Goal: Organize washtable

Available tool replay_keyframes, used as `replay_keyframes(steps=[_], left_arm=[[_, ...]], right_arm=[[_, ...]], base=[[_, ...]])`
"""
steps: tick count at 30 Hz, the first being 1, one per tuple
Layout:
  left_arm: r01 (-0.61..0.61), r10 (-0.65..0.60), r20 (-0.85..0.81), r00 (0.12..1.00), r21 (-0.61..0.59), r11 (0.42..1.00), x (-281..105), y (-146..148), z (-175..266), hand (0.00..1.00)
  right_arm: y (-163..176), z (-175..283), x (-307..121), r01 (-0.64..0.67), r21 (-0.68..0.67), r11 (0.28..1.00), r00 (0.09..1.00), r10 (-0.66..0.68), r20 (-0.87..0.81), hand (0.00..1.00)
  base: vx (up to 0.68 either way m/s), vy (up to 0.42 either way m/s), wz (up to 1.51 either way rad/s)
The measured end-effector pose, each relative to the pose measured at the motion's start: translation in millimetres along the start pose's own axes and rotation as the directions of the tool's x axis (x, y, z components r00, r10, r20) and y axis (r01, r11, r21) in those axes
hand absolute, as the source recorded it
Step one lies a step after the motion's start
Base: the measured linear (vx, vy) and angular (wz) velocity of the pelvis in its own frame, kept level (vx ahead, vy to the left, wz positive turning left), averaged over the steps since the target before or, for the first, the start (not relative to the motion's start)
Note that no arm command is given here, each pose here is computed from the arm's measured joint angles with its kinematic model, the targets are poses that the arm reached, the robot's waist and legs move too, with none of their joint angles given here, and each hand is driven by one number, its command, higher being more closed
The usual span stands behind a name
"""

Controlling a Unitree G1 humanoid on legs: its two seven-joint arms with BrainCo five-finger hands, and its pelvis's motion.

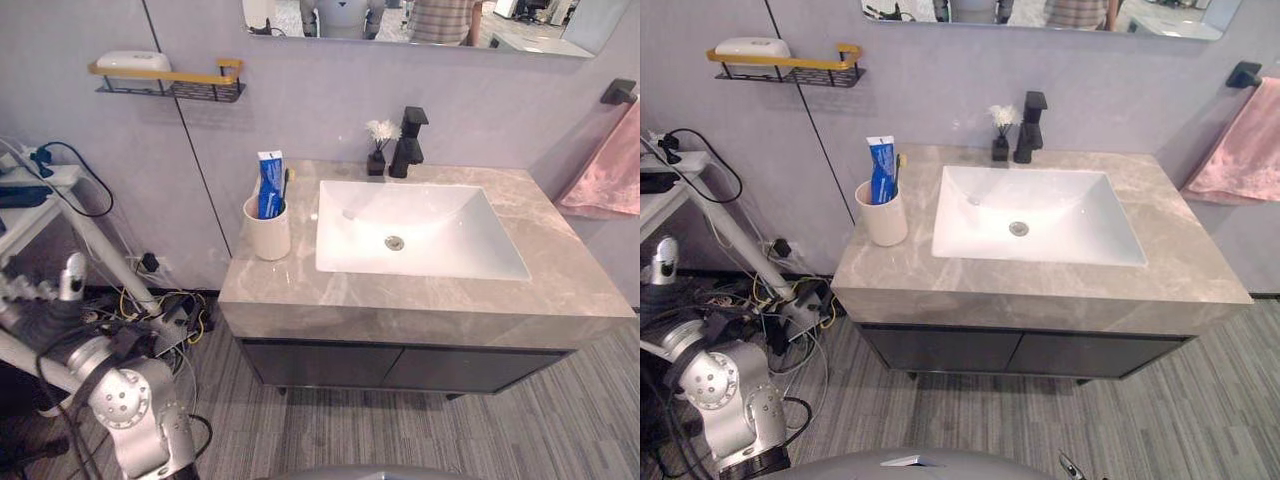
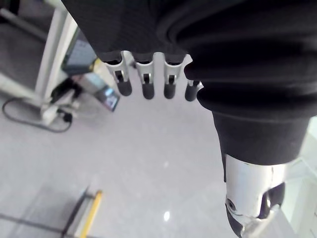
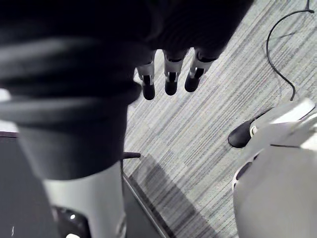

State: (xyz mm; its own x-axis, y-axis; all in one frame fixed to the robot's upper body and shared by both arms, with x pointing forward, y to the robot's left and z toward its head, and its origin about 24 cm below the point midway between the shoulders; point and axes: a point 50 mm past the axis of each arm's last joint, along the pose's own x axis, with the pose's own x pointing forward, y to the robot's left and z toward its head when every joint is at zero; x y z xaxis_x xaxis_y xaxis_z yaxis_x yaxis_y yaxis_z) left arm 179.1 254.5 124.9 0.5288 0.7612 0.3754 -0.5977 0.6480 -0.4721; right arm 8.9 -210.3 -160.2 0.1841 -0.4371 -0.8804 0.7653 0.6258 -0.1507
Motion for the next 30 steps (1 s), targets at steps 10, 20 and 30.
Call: replay_keyframes(steps=[10,20,30], left_arm=[[0.235,-0.267,-0.245,0.932,-0.155,0.960,-33.9,-44.2,-42.7,1.00],[0.362,-0.355,-0.470,0.808,-0.080,0.929,-48.6,-45.5,-97.1,1.00],[0.444,-0.361,-0.541,0.759,0.025,0.895,-43.2,-47.8,-122.4,1.00]], right_arm=[[-4.5,-7.7,-2.5,0.003,-0.044,0.999,1.000,-0.003,-0.016,0.00],[-5.0,-10.3,-3.5,0.001,-0.049,0.999,1.000,-0.002,-0.023,0.00],[-9.3,-14.0,-4.5,0.013,-0.046,0.999,0.999,-0.014,-0.035,0.00]], base=[[0.00,-0.002,-0.03],[-0.02,-0.003,-0.05],[0.00,0.006,-0.05]])
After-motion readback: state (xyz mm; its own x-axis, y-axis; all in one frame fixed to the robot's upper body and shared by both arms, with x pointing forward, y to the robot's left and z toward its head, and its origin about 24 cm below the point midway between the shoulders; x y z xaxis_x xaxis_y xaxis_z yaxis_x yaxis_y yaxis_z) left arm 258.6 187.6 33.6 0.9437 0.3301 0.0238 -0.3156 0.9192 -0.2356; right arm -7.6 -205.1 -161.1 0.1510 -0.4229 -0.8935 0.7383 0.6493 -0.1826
